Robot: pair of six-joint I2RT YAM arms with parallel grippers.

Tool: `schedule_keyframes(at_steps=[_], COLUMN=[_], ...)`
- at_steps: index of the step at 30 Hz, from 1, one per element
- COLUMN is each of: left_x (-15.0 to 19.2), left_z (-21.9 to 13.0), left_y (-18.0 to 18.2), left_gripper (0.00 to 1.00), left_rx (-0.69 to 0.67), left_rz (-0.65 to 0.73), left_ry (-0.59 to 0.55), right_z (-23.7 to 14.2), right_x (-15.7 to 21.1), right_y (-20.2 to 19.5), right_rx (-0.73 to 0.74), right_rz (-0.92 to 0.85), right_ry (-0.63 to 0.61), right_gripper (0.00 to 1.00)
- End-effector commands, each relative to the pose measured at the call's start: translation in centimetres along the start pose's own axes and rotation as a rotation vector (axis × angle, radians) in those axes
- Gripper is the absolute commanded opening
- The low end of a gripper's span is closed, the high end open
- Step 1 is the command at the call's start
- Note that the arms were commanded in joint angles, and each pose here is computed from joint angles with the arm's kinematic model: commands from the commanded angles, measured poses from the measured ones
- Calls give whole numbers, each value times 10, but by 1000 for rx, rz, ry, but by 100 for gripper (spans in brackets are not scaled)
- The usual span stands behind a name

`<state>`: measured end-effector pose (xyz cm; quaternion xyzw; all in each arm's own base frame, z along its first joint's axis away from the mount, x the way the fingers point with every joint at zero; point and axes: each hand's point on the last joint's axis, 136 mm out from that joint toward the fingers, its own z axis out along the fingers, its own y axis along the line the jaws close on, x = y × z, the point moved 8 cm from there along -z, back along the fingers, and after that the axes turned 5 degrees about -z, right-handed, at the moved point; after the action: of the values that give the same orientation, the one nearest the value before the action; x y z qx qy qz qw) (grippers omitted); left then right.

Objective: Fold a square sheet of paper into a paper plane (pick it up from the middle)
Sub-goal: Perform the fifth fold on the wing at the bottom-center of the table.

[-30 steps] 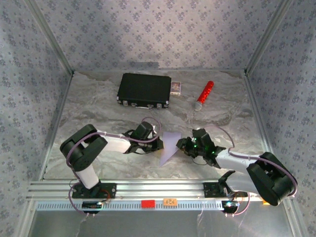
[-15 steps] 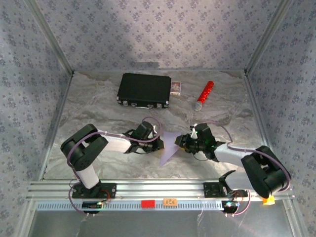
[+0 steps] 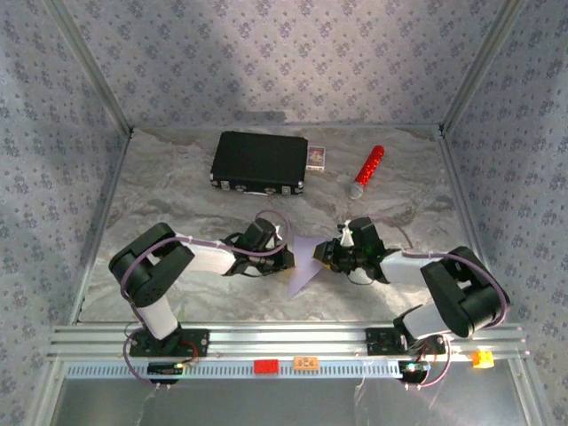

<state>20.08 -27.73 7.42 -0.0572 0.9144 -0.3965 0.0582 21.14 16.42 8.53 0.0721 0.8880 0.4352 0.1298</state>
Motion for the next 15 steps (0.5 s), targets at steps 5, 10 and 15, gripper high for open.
schedule_keyframes(at_steps=[5,10,15], left_x=[2,-1,1], left_z=[4,-11,-35], left_y=[2,-17,-35], left_gripper=[7,16,33], left_rx=[-21,31,-1], left_rz=[28,97,244], left_ry=[15,-17,-94], right_z=[1,1,0], right_x=[-8,-9,-9], right_y=[3,1,0], right_rx=[-27,-20,1], right_rz=[-39,9,140], right_ry=[13,-11,-120], right_gripper=[14,5,4])
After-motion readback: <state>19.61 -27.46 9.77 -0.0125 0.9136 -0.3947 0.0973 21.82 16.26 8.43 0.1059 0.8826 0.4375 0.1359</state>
